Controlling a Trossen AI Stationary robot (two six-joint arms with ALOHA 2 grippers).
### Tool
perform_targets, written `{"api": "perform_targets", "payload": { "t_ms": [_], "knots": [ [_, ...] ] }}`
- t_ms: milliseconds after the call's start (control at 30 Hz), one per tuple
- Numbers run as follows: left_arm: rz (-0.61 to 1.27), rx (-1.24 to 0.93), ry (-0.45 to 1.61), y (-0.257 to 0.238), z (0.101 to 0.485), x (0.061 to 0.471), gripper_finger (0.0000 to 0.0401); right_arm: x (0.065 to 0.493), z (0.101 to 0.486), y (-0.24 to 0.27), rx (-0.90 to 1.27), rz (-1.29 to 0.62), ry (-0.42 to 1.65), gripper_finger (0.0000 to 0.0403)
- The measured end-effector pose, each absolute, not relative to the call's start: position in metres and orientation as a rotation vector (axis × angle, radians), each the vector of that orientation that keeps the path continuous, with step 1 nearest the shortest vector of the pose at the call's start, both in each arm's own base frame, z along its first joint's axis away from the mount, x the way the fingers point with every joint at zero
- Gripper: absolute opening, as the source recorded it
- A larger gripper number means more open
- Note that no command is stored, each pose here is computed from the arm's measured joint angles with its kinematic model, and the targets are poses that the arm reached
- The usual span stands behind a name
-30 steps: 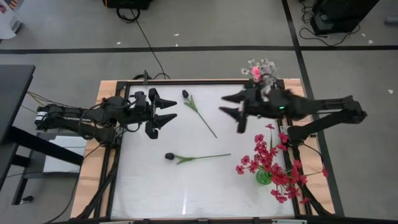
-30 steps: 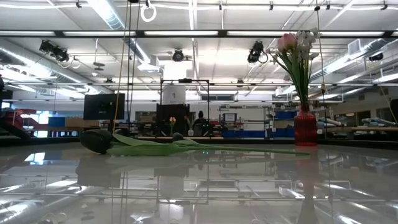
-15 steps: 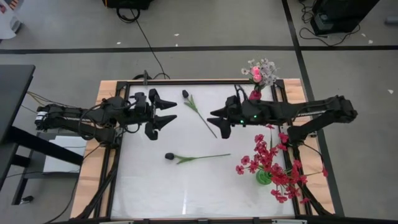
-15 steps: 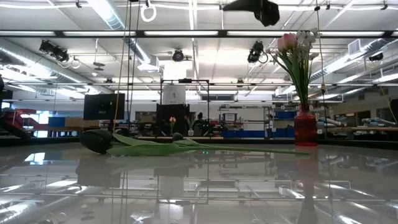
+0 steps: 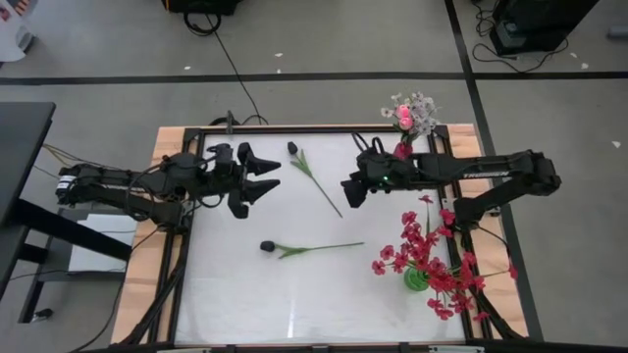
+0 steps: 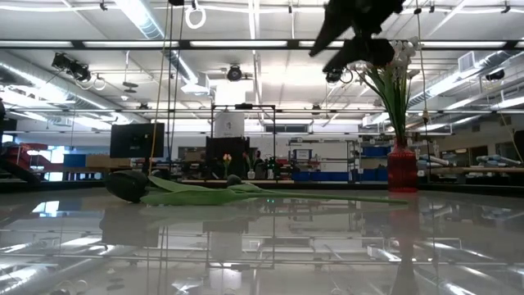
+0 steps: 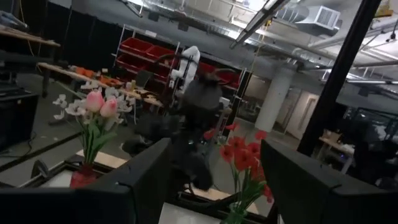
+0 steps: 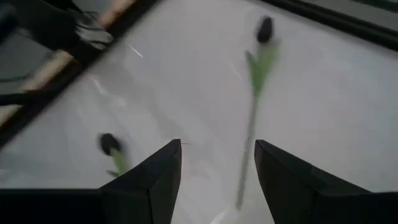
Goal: Sort flowers into vase by color
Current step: Put the top black flower into the green vase
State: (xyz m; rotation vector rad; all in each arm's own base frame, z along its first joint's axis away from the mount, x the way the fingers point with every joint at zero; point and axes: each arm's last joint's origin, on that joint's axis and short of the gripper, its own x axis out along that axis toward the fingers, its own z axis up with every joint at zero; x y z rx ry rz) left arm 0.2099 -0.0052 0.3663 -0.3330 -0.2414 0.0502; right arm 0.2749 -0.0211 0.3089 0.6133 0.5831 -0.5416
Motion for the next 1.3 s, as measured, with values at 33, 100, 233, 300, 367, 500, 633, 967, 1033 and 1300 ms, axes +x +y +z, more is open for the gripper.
{"api": "perform_targets", "payload": {
  "t_ms": [33,100,233,300,367,500,633,967,1033,1300],
  "knots": [
    [0.049,-0.341,-0.242,-0.005,0.366,0.210,0.0252,0.277,0.304,-0.025,0.615,-0.557,0.607,0.0210],
    [0.046,-0.370,-0.244,-0.005,0.366,0.210,0.0252,0.282,0.298,-0.031,0.633,-0.560,0.630,0.0210],
    [0.077,-0.574,-0.255,-0.003,0.365,0.213,0.0252,0.291,0.283,-0.041,0.657,-0.585,0.683,0.0210],
    [0.086,-0.571,-0.218,-0.005,0.359,0.219,0.0252,0.293,0.278,-0.046,0.664,-0.599,0.705,0.0210],
    [0.080,-0.567,-0.176,-0.009,0.352,0.225,0.0252,0.295,0.273,-0.050,0.672,-0.618,0.718,0.0210],
    [0.073,-0.562,-0.118,-0.015,0.340,0.239,0.0252,0.296,0.263,-0.058,0.700,-0.664,0.761,0.0210],
    [0.155,-0.633,-0.051,-0.014,0.322,0.256,0.0252,0.306,0.248,-0.068,0.687,-0.598,0.822,0.0210],
    [0.366,-0.844,0.072,0.003,0.301,0.252,0.0234,0.344,0.193,-0.098,0.648,-0.577,0.809,0.0188],
    [0.356,-0.843,0.048,0.003,0.309,0.246,0.0228,0.348,0.182,-0.104,0.675,-0.599,0.814,0.0184],
    [0.370,-0.827,0.083,0.004,0.319,0.219,0.0218,0.365,0.159,-0.117,0.652,-0.583,0.856,0.0183]
  ]
}}
